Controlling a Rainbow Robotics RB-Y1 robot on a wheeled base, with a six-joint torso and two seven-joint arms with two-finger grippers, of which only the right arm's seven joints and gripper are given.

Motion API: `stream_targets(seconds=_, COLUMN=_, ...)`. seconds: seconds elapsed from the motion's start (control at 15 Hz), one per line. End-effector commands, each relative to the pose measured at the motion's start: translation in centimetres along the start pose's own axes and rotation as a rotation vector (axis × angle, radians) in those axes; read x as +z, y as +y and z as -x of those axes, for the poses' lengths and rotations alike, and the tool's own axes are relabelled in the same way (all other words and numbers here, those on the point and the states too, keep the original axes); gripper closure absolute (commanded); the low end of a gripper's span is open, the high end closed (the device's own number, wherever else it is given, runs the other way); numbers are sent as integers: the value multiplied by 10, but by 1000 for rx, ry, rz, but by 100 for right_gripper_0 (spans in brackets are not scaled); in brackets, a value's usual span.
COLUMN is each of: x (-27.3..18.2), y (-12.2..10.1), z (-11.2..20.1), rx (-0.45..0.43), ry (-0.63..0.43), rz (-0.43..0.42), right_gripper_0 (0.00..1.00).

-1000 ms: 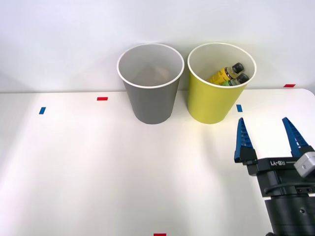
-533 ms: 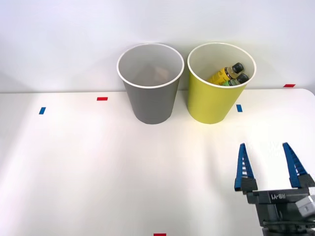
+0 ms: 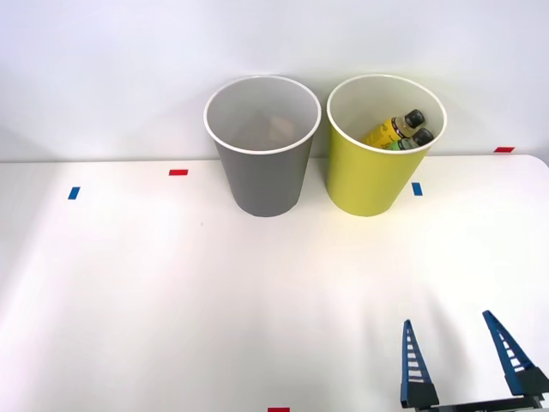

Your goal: Put cans in the gray bin, plastic bottles in the light green bin

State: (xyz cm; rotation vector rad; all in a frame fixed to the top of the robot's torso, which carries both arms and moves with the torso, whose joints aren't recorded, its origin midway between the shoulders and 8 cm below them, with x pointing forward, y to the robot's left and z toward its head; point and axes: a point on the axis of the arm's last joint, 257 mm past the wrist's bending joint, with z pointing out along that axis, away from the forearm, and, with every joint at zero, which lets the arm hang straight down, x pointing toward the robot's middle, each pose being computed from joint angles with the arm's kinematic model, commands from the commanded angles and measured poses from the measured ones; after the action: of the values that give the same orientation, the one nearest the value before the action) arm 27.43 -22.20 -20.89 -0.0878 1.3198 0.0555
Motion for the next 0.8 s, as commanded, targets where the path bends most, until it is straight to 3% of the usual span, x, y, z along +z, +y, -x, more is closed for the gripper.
stream_targets(seconds=0.07, x=-7, y=1, z=-6, rx=-17, ry=29, rz=11, right_gripper_0=0)
stream_targets(seconds=0.53, x=-16, y=-1, z=-17, rx=-21, ry=69, rz=12, right_gripper_0=0)
stream_targets(seconds=0.8, x=-22, y=-5, z=-31, rx=-7, ry=3, rz=-6, right_gripper_0=0)
